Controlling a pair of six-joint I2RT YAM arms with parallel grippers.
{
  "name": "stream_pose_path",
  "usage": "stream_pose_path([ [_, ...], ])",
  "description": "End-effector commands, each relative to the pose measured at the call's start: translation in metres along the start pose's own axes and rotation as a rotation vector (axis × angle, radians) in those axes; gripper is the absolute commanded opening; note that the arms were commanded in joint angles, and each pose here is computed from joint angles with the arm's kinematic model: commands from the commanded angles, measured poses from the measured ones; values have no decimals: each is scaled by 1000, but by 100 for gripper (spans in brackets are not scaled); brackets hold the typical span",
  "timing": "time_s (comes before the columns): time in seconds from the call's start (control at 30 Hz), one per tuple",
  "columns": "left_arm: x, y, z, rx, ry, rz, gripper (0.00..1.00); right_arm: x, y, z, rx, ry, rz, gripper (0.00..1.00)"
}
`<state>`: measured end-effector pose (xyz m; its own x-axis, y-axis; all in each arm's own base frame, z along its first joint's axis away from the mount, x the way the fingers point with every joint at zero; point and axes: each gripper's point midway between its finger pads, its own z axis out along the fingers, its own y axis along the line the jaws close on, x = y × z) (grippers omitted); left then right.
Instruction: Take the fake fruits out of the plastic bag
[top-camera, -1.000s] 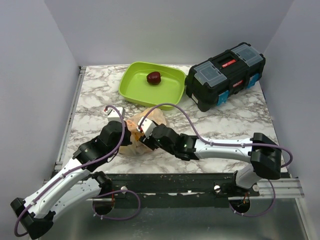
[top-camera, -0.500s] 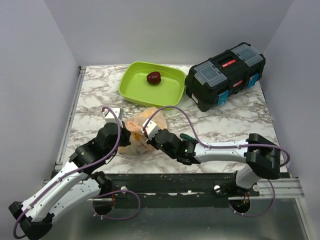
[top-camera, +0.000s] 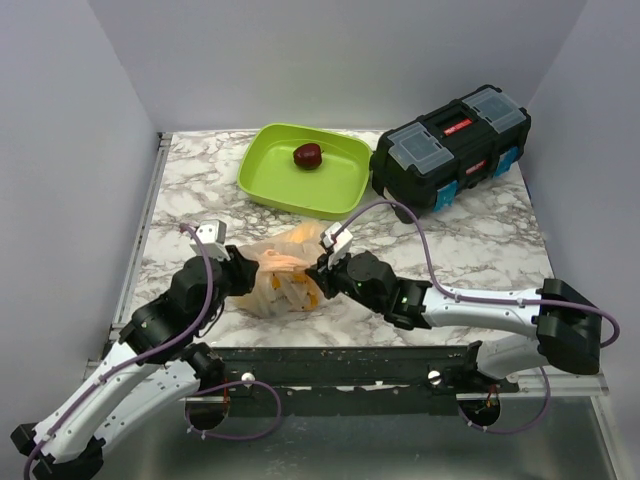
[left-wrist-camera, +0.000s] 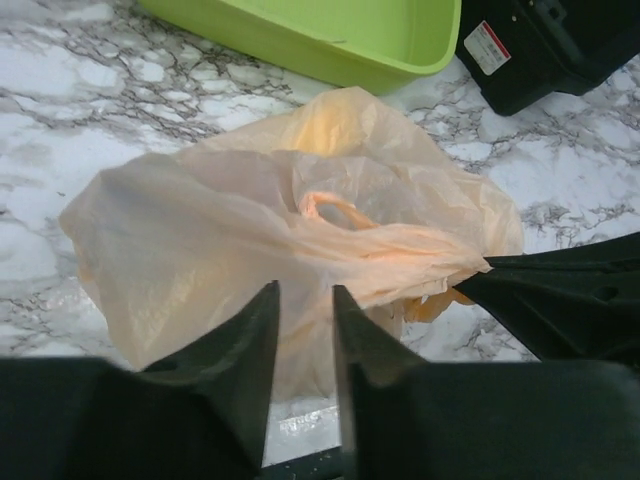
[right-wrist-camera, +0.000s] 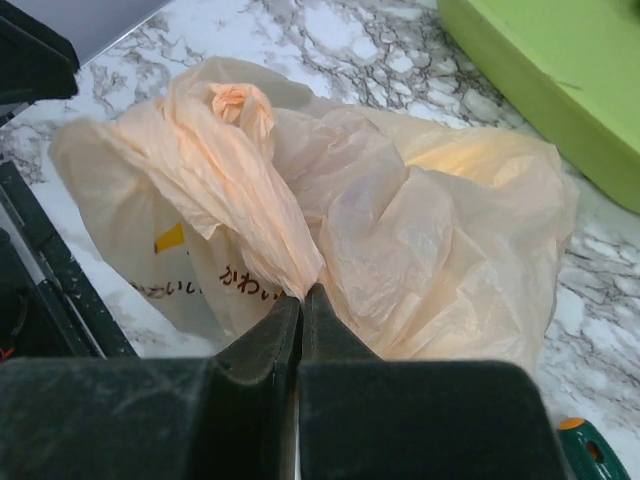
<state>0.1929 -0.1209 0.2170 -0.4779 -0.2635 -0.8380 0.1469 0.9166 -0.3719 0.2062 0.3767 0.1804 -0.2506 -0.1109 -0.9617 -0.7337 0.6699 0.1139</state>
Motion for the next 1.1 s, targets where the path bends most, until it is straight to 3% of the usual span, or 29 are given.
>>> stream_pose_path([
  [0.0, -14, -6, -10, 58, -51, 32, 42, 21, 9, -4, -56, 80, 81, 1],
  [0.17, -29, -36, -21, 219, -64, 141, 84, 19, 13, -8, -83, 77, 76, 1],
  [0.23, -30, -48, -20, 264, -33, 194, 93, 17, 15, -9, -94, 82, 74, 1],
  [0.3, -23, -59, -14, 303, 32, 254, 96, 15, 18, -11, -114, 80, 72, 1],
  [0.43, -6, -63, 9, 269, 144, 291, 96, 14, 16, -10, -100, 86, 67, 1],
  [0.57, 20, -76, 25, 346, 226, 313, 95, 14, 16, -12, -100, 84, 67, 1],
  [0.8, 40, -71, 36, 326, 302, 315, 93, 12, 14, -13, -92, 76, 69, 1],
  [0.93, 44, -65, 41, 287, 314, 303, 80, 9, 18, -11, -110, 75, 66, 1],
  [1.03, 43, -61, 45, 248, 310, 293, 60, 6, 19, -8, -111, 71, 65, 1],
  [1.07, 43, -61, 46, 244, 316, 292, 58, 7, 19, -8, -110, 75, 66, 1],
])
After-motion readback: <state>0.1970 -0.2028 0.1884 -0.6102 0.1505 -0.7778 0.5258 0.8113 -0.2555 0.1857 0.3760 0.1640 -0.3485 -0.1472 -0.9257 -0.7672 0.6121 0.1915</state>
